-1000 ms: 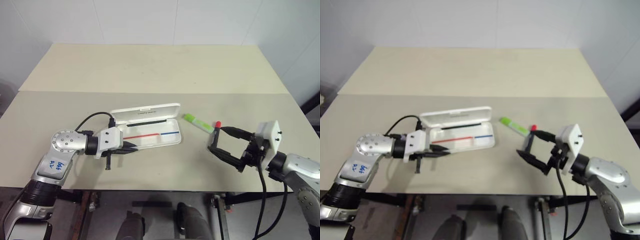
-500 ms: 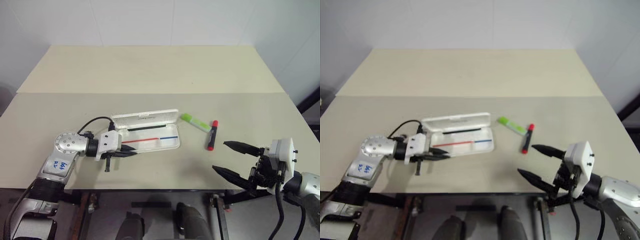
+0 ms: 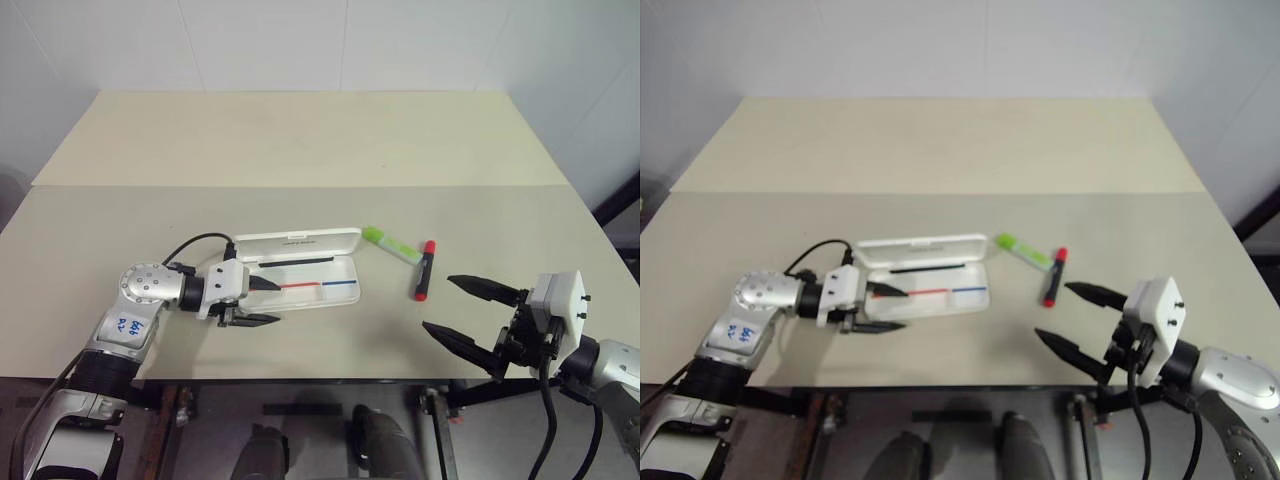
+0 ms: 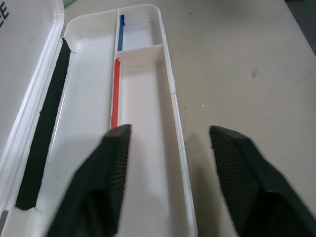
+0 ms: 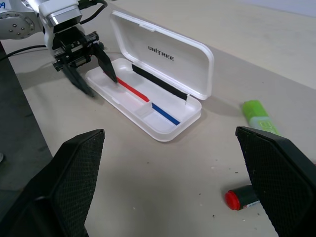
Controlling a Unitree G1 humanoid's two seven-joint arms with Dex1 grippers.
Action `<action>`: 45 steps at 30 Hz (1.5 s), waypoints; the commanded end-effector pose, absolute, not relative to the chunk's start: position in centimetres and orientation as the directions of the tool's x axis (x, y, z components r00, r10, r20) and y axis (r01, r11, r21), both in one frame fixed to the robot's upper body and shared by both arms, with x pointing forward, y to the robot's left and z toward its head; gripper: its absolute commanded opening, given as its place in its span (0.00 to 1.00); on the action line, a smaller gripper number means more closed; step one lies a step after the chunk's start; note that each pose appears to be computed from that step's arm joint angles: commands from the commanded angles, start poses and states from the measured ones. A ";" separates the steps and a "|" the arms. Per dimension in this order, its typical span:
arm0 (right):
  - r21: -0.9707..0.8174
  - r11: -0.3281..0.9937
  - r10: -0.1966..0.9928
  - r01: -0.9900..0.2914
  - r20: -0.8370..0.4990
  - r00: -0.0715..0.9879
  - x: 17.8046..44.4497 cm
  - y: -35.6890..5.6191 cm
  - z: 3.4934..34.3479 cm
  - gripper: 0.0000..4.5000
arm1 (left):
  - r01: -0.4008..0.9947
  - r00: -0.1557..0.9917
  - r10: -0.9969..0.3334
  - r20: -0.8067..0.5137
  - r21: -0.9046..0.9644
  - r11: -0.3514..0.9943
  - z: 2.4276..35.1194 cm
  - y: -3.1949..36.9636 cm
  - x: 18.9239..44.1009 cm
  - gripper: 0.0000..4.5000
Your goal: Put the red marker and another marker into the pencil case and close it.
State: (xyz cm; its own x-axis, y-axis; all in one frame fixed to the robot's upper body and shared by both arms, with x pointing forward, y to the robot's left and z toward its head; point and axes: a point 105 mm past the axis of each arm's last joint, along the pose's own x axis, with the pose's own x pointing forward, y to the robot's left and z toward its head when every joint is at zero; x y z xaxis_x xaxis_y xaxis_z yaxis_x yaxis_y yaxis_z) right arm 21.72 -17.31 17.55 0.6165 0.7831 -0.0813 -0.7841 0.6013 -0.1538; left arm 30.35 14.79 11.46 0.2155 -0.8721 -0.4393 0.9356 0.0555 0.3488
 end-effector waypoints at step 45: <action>-0.146 0.890 0.410 -0.431 -0.154 0.899 31.4 -18.4 13.7 1.00 | 0.921 0.329 -0.943 -0.053 0.237 0.308 18.8 18.3 22.7 1.00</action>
